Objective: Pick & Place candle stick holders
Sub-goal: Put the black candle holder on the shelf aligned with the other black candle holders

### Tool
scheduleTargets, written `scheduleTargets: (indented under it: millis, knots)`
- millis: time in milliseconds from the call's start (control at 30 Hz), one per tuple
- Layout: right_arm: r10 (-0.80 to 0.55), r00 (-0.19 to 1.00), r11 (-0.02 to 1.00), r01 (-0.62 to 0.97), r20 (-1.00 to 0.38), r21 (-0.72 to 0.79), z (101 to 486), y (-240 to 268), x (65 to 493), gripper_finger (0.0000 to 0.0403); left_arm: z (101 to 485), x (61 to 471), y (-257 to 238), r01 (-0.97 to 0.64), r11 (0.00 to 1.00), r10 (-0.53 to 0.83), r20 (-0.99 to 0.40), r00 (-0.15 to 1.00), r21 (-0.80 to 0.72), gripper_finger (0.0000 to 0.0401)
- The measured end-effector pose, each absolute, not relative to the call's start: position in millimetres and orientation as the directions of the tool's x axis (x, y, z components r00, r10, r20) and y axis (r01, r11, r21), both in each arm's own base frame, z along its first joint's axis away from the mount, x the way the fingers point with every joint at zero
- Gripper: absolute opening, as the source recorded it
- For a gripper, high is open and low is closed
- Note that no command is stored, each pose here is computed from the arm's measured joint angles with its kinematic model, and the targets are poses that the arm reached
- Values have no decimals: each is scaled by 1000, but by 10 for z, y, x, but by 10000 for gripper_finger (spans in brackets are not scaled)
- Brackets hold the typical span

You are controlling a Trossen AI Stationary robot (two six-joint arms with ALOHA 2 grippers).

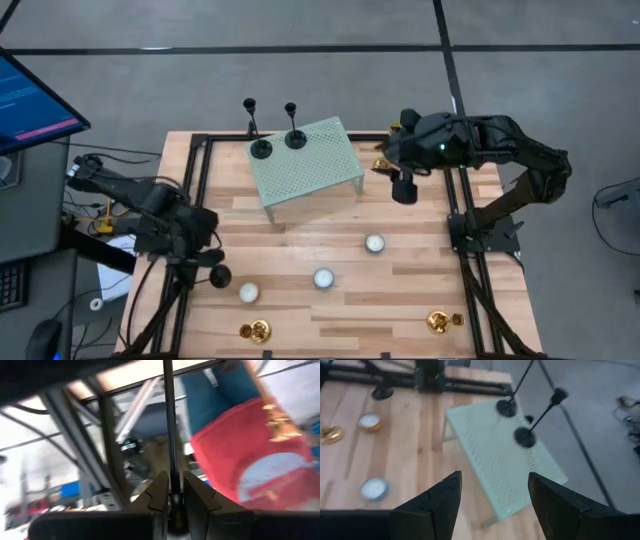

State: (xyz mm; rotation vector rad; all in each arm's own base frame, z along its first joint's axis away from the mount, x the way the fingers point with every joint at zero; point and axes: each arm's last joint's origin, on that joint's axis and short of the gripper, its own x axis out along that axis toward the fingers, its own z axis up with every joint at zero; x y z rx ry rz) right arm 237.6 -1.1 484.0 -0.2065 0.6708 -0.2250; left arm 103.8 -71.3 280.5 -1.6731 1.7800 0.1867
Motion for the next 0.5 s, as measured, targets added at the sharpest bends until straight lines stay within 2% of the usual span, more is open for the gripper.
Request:
scheduleTargets:
  millis: [267,500]
  knots:
    - [-335,793,936,217,-509,-278,4851,-243,2633,221,3078,1060,-680,-901,62,-774,-590,228,-429,35]
    - [-232,821,954,86,-522,-289,4622,-272,3137,221,3297,1226,-650,-814,-61,-698,-558,449,-578,36]
